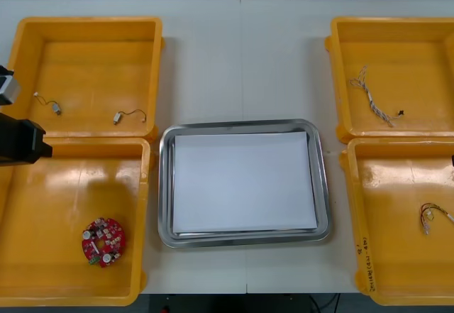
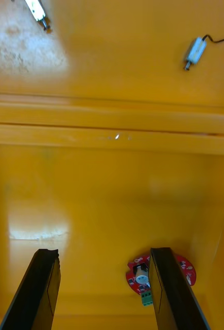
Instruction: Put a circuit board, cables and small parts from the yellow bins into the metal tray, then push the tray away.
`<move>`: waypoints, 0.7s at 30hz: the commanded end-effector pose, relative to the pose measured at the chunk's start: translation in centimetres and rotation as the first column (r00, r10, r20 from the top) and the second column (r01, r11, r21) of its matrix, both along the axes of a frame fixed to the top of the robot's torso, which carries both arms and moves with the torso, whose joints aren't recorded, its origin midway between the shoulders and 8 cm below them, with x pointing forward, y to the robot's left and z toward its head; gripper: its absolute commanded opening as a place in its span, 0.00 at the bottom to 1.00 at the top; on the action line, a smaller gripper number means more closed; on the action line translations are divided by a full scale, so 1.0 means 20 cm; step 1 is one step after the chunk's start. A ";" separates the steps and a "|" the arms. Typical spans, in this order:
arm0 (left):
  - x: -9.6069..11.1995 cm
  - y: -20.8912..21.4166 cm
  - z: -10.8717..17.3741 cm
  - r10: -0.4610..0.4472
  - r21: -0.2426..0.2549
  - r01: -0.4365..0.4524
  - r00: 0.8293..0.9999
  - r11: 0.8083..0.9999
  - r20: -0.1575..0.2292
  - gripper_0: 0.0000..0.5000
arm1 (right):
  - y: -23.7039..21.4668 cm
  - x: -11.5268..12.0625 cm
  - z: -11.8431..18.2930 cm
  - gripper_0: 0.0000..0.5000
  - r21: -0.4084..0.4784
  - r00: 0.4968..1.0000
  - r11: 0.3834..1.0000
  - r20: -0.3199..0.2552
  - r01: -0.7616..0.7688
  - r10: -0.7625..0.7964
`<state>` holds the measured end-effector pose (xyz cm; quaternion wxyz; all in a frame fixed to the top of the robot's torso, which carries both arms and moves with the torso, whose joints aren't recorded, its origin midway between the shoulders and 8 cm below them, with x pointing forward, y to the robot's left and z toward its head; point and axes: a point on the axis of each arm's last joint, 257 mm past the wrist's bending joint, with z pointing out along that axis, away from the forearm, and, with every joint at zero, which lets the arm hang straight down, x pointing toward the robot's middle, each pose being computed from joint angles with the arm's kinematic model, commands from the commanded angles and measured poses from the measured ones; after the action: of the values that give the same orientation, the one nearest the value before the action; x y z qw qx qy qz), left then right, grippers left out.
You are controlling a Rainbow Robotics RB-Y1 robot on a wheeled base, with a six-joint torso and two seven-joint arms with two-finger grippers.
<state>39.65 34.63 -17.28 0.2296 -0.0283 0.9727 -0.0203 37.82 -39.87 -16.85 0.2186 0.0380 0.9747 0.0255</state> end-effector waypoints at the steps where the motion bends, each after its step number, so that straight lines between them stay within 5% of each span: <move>1: -0.05 -0.01 -0.07 -0.011 -0.018 0.011 0.999 1.000 -0.032 1.00 | -0.06 0.04 0.14 1.00 -0.051 0.999 0.999 0.051 -0.015 0.017; 21: -0.07 0.00 -0.04 -0.116 0.024 0.117 0.993 0.993 -0.039 1.00 | -0.12 -0.02 -0.04 1.00 -0.097 0.999 0.994 0.006 -0.041 0.042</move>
<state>38.68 33.46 -18.56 0.2107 -0.0223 0.9763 -0.0445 38.63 -40.36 -17.15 0.2352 0.0395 0.9710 0.0183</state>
